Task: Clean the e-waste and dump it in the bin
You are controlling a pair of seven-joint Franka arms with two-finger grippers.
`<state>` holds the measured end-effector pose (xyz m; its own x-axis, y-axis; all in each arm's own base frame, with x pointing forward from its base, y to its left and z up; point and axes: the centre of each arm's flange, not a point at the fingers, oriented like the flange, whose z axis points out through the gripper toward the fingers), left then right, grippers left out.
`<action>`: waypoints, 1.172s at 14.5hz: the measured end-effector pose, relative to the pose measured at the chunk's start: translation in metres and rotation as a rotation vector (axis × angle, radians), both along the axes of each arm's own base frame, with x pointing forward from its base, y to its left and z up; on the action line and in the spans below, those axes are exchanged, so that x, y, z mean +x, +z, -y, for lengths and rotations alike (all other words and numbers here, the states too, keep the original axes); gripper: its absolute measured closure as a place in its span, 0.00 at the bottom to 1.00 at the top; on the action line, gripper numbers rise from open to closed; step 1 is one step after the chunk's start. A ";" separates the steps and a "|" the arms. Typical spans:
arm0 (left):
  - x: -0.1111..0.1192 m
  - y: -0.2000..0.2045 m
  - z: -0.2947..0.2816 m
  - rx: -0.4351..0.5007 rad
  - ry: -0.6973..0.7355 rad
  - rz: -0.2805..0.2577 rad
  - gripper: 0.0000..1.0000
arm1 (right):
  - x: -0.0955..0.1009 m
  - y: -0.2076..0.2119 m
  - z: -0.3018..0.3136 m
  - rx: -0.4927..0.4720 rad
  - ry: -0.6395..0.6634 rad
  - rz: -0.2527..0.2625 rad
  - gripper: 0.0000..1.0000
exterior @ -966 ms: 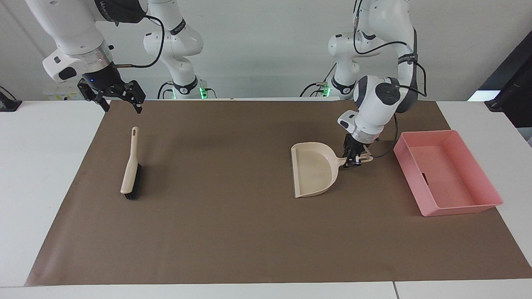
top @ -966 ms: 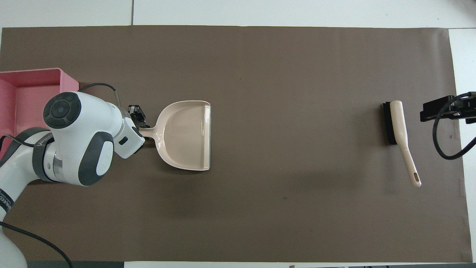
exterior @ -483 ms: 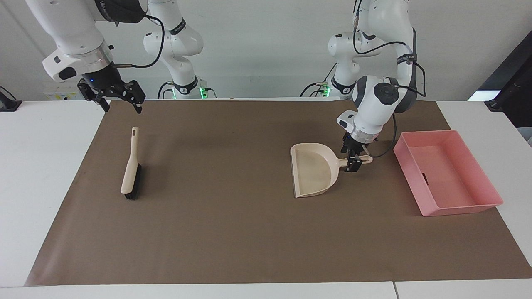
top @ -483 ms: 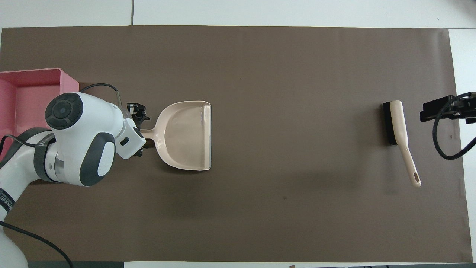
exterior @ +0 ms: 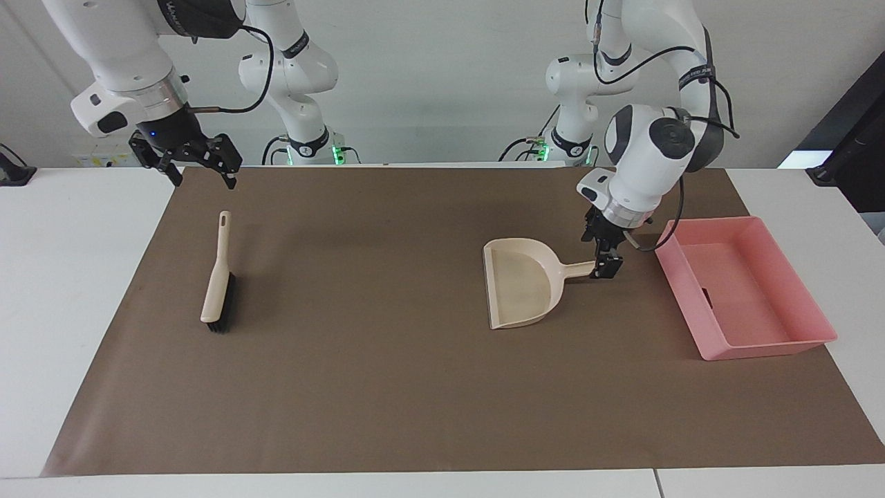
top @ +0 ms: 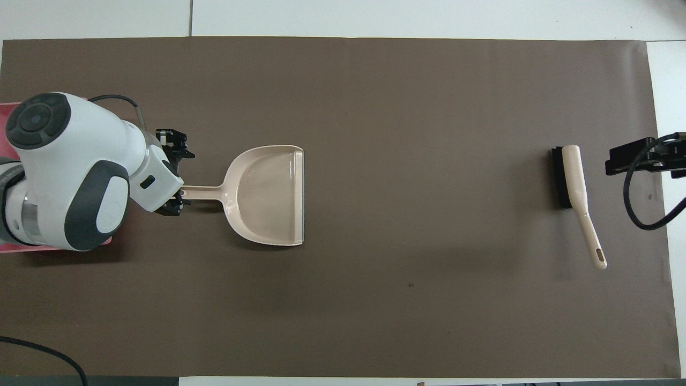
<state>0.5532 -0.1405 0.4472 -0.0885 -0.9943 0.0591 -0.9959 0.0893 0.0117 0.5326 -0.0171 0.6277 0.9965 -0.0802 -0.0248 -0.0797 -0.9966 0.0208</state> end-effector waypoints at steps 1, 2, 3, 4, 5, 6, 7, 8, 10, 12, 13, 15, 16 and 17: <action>0.005 0.010 -0.008 -0.001 0.015 0.007 0.00 | 0.000 0.000 0.000 0.000 0.000 0.000 0.01; 0.009 0.020 -0.015 -0.002 0.028 0.014 0.00 | 0.000 0.000 0.000 0.000 0.000 0.000 0.01; 0.012 0.028 -0.022 -0.002 0.041 0.018 0.00 | 0.000 0.000 0.000 0.000 0.000 0.000 0.01; 0.015 0.035 -0.031 -0.002 0.061 0.019 0.00 | 0.000 0.000 0.000 0.000 0.000 0.000 0.01; 0.018 0.041 -0.042 0.000 0.094 0.016 0.00 | 0.000 0.000 0.000 0.000 0.000 0.000 0.01; 0.020 0.045 -0.055 0.002 0.139 0.010 0.00 | 0.000 0.000 0.000 0.000 0.000 0.000 0.01; 0.021 0.050 -0.070 0.006 0.200 -0.001 0.00 | 0.000 0.000 0.000 0.000 0.000 0.000 0.01; 0.021 0.053 -0.081 0.011 0.271 -0.019 0.00 | 0.000 0.000 0.000 0.000 0.000 0.000 0.01; 0.018 0.057 -0.095 0.026 0.460 -0.067 0.00 | 0.000 0.000 0.000 0.000 0.000 0.000 0.01; 0.013 0.064 -0.099 0.046 0.695 -0.102 0.00 | 0.000 0.000 0.000 0.000 0.000 0.000 0.01; 0.010 0.069 -0.100 0.054 0.815 -0.111 0.00 | 0.000 0.000 0.000 0.000 0.000 0.000 0.01; 0.003 0.084 -0.100 0.073 1.031 -0.132 0.00 | 0.000 0.000 0.000 0.000 0.000 0.000 0.01; 0.000 0.092 -0.101 0.086 1.133 -0.144 0.00 | 0.000 0.000 0.000 0.000 0.000 0.000 0.01; -0.001 0.101 -0.104 0.093 1.233 -0.149 0.00 | 0.000 0.000 0.000 0.000 0.000 0.000 0.01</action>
